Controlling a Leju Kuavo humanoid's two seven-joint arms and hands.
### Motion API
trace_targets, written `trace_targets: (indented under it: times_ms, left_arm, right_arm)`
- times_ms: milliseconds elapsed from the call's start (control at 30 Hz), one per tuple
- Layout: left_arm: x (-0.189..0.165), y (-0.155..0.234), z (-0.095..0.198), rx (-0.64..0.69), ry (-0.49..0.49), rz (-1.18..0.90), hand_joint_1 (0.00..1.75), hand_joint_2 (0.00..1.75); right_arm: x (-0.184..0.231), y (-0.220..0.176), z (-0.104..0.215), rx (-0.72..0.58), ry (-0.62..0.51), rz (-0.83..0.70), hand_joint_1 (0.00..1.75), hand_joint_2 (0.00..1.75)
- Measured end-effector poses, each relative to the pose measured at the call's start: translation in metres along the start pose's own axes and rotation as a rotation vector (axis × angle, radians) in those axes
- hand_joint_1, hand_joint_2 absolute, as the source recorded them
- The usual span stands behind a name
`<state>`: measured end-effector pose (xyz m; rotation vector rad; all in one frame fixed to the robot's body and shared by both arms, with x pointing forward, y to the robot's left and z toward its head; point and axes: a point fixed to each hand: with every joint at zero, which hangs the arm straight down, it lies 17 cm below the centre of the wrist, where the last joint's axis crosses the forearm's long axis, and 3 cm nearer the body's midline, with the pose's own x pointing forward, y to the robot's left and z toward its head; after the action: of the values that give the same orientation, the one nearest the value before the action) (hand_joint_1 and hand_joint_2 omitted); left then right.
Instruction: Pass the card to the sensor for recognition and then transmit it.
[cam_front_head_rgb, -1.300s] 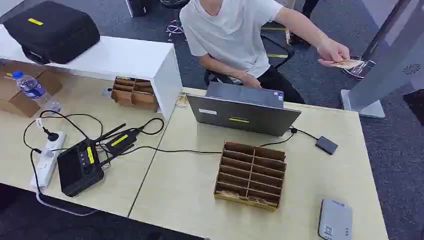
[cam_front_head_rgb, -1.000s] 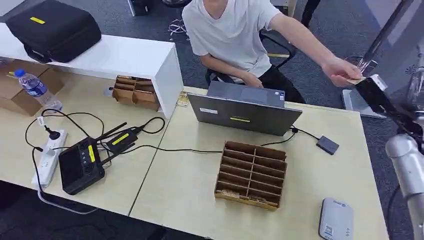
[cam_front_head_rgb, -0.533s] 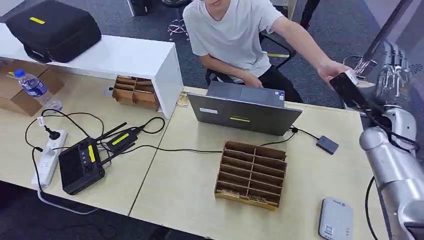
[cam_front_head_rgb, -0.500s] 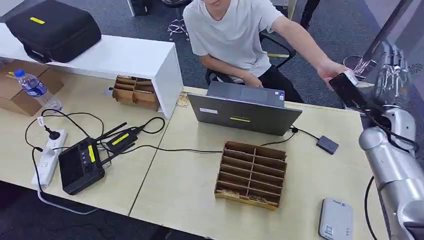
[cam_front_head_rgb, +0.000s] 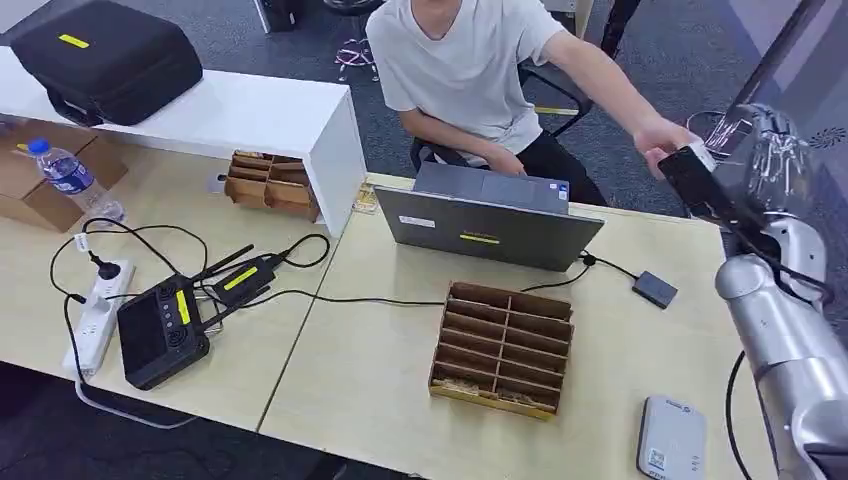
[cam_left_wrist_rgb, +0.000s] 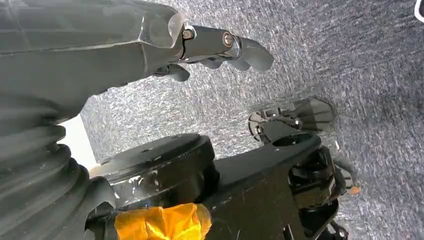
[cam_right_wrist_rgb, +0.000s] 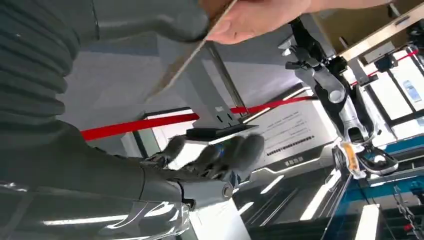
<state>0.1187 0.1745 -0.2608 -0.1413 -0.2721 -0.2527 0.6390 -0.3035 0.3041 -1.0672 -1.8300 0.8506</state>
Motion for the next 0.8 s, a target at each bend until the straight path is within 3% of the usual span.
trace_targets:
  times_ms: [800]
  left_arm:
    - [0.0059,-0.0037,0.0003,-0.007,-0.037,0.031,0.00,1.75]
  right_arm:
    - [0.0062,-0.0004,0.0041,-0.023,-0.023,-0.019,1.75,1.75]
